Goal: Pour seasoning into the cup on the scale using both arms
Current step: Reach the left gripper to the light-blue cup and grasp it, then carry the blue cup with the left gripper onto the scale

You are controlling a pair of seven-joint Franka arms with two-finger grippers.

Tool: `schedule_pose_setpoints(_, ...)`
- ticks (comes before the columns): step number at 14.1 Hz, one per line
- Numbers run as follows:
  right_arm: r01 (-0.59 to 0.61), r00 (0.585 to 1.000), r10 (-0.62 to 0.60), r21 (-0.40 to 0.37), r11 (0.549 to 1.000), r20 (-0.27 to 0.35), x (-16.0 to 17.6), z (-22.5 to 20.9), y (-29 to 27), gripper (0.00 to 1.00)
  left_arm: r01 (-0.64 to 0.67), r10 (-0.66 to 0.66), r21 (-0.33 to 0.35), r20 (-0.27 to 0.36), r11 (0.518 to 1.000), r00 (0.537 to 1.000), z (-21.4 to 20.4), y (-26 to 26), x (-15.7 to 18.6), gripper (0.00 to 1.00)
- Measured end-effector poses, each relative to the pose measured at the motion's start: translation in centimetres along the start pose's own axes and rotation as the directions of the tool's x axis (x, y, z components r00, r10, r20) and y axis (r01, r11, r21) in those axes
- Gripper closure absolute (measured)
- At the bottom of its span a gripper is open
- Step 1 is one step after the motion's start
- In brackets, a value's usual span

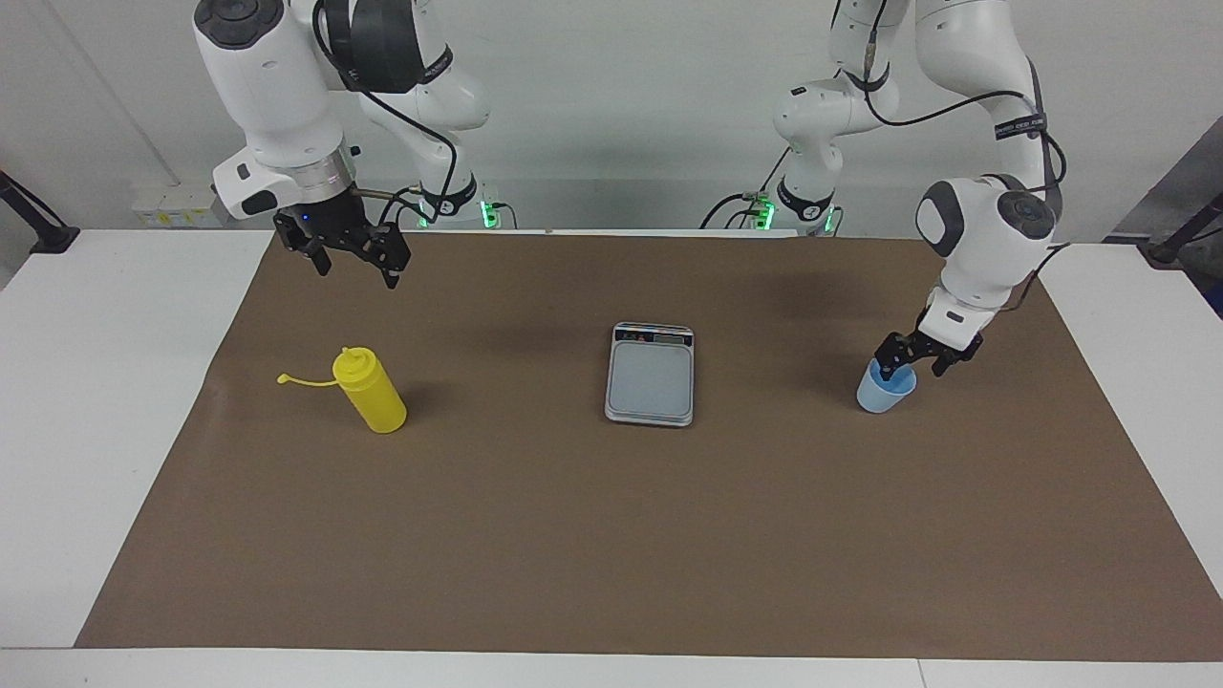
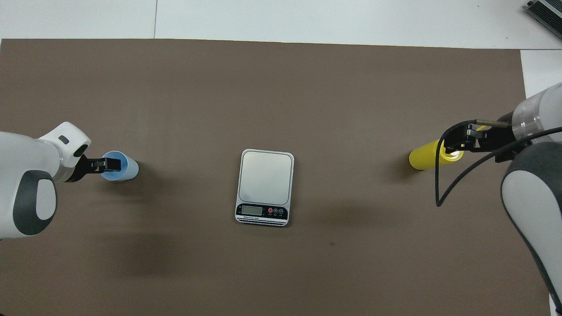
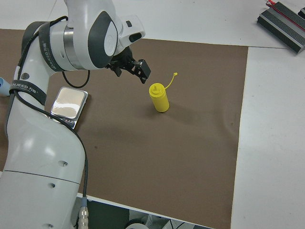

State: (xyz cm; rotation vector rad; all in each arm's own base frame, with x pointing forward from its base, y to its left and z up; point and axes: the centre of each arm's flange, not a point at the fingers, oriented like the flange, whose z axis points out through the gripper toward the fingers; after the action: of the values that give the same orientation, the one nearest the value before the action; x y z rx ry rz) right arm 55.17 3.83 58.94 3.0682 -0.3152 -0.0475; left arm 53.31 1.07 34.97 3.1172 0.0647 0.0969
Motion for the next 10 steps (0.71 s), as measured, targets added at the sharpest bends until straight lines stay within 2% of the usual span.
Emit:
schedule_pose_setpoints(3,0.0,1.0,0.0,0.0,1.0,0.0,0.0,0.0,0.0,0.0,-0.001,0.001,-0.002,0.012,1.0,1.0,0.8,0.0,0.0,0.47)
schedule_pose_setpoints(4,0.0,1.0,0.0,0.0,1.0,0.0,0.0,0.0,0.0,0.0,-0.002,0.002,-0.002,0.012,1.0,1.0,0.8,0.1,0.0,0.56)
schedule_pose_setpoints(5,0.0,1.0,0.0,0.0,1.0,0.0,0.0,0.0,0.0,0.0,-0.004,0.004,-0.003,0.013,1.0,1.0,0.8,0.2,-0.1,0.72)
schedule_pose_setpoints(7,0.0,1.0,0.0,0.0,1.0,0.0,0.0,0.0,0.0,0.0,-0.009,0.009,-0.005,0.012,1.0,1.0,0.5,0.6,0.1,0.93)
schedule_pose_setpoints(8,0.0,1.0,0.0,0.0,1.0,0.0,0.0,0.0,0.0,0.0,-0.011,0.011,-0.006,0.013,1.0,1.0,0.0,0.7,0.5,0.96)
schedule_pose_setpoints(10,0.0,1.0,0.0,0.0,1.0,0.0,0.0,0.0,0.0,0.0,-0.012,0.012,-0.007,0.014,1.0,1.0,-2.0,0.8,1.6,0.96)
